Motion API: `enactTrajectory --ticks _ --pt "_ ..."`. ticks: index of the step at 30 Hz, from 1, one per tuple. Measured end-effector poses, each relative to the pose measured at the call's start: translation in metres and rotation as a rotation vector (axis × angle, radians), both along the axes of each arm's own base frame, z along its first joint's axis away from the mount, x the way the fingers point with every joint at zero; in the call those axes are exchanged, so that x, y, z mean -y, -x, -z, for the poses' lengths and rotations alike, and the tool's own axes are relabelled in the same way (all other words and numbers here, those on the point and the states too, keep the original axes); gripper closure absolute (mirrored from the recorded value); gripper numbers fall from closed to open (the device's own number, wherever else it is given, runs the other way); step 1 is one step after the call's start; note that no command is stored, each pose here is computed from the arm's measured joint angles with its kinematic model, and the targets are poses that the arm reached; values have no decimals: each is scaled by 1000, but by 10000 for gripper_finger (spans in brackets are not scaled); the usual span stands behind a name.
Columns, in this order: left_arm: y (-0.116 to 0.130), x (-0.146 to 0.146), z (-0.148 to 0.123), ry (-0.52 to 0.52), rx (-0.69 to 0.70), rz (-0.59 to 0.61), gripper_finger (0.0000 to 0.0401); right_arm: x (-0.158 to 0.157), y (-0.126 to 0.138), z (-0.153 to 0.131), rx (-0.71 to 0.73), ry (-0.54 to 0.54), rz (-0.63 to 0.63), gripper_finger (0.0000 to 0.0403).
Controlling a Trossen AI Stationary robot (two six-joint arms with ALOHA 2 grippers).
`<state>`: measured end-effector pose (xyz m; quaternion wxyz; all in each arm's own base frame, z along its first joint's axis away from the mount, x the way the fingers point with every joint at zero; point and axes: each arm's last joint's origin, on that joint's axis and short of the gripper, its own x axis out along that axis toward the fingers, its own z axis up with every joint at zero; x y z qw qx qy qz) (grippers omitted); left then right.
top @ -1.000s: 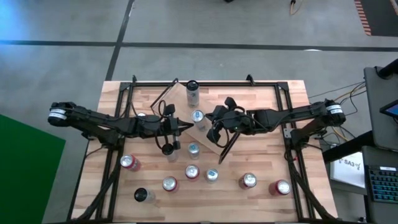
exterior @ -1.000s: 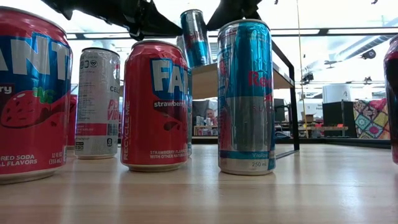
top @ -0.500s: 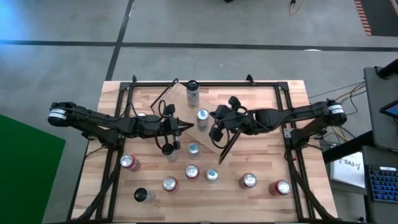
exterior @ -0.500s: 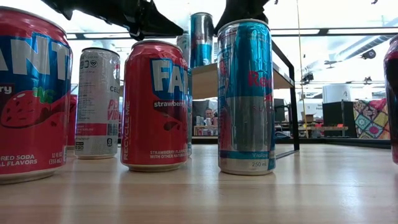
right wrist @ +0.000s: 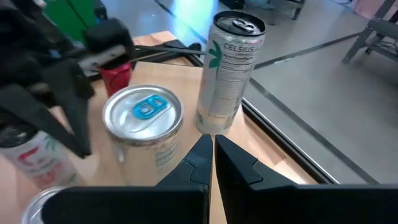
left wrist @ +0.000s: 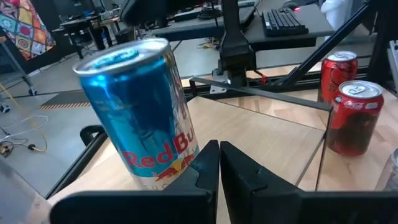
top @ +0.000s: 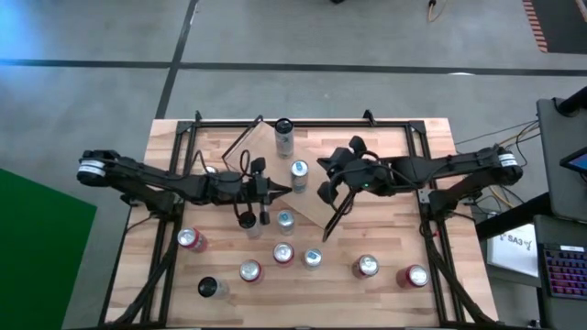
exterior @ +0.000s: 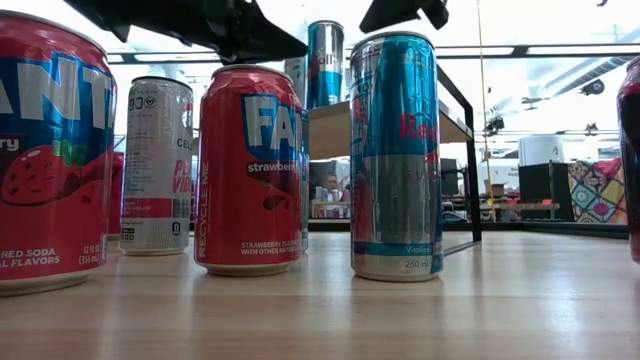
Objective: Place canned beverage on shelf
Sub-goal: Put the silver/blue soda can on the shelf
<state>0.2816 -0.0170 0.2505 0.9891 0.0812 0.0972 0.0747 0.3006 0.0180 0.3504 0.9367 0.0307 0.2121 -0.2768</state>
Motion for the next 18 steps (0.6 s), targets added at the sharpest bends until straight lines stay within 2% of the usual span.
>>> enactTrajectory --ticks 11,18 --pt "-14 0 15 -1 5 -8 401 -16 6 -5 16 -7 -56 394" --pt "-16 -7 18 -26 -2 -74 401 -17 4 -3 10 -7 -57 394"
